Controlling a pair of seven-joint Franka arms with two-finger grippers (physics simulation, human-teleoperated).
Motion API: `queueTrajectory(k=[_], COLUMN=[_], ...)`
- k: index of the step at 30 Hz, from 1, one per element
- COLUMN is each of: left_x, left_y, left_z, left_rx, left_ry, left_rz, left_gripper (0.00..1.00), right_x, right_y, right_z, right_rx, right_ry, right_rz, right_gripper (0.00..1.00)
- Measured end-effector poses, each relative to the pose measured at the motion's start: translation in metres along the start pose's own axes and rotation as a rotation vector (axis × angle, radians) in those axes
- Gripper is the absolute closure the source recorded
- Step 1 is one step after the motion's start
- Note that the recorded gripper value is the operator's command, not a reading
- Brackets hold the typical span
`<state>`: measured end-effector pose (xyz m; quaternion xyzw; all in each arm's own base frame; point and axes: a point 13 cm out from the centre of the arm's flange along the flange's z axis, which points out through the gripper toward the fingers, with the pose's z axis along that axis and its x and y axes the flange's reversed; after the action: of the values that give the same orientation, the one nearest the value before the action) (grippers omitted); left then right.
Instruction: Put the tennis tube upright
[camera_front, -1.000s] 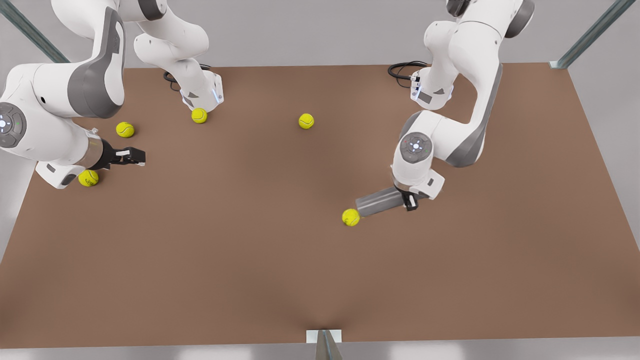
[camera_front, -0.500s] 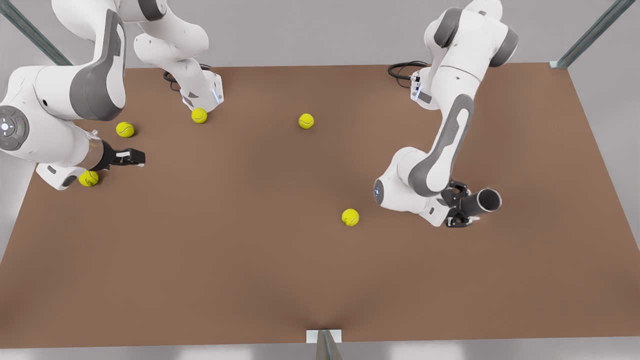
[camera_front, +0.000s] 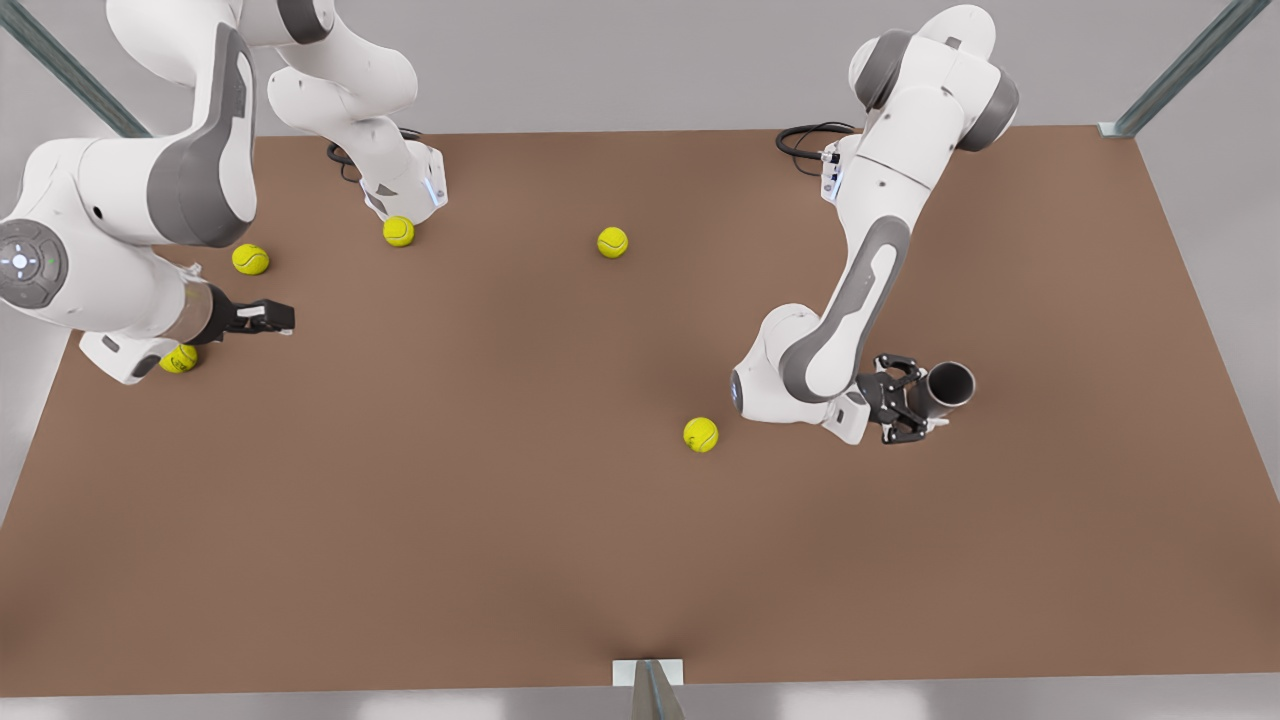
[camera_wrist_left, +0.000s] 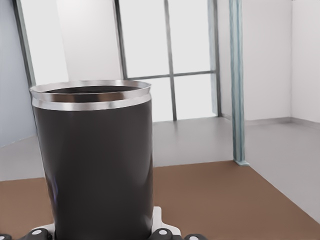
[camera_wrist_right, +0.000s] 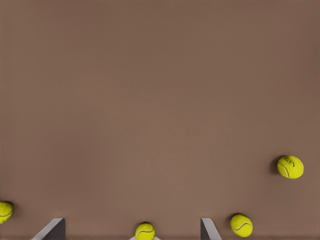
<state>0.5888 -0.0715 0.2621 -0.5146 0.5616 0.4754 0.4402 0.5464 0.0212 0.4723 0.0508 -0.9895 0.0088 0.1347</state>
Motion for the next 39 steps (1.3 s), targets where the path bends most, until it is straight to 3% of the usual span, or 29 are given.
queueTrajectory(k=[23,39], left_x=[0.071,0.096], left_y=[0.007,0.022], left_z=[0.005,-0.014], left_rx=[-0.008,-0.01], left_ry=[-0.018,-0.009], left_rz=[-0.098,0.041], left_gripper=[0.27,0.24], right_x=[-0.002,-0.006], right_y=[-0.001,0.001], right_z=[0.003,0.008], right_rx=[0.0,0.004], right_ry=[0.007,0.014], right_rz=[0.001,0.001], right_gripper=[0.0,0.0])
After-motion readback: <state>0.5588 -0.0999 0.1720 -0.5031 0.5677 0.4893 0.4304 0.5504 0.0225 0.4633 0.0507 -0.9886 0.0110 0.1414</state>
